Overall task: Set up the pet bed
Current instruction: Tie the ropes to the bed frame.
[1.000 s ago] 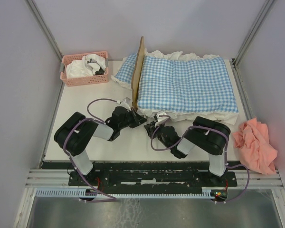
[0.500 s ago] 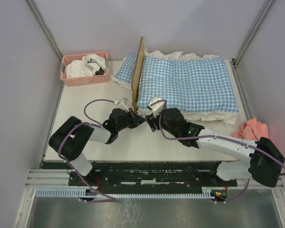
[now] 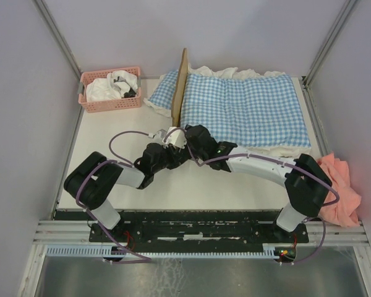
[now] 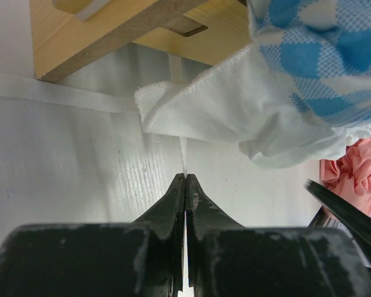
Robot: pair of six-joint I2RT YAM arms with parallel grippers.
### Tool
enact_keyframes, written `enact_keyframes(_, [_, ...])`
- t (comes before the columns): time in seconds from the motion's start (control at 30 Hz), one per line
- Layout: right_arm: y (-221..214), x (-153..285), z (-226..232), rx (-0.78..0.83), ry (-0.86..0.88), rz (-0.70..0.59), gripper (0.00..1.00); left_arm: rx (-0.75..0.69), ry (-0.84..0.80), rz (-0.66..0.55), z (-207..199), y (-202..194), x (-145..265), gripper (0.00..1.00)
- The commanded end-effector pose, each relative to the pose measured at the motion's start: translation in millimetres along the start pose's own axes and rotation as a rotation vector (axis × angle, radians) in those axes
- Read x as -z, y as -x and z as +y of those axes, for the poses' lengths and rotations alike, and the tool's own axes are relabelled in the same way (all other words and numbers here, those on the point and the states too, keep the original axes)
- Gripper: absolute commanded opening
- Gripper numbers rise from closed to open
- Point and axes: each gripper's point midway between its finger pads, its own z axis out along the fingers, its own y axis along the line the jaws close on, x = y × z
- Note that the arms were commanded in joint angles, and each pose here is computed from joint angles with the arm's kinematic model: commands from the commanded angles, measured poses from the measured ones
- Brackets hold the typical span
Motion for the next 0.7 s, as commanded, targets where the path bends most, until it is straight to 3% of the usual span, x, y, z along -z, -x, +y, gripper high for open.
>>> enact_keyframes(0.0, [12, -12, -36, 0.084, -0.131, 0.009, 0.73, -0.047, -0.010, 0.014, -1, -5, -1, 0.03])
enact_keyframes(0.27, [28, -25, -72, -0.066, -0.188, -0.068, 0.51, -0.054, 0.020, 0.001, 10, -8, 1, 0.03])
enact_keyframes(0.67, [18, -42, -60, -0.143, -0.137, -0.077, 0.57, -0.038, 0.016, -0.001, 6, -5, -3, 0.03])
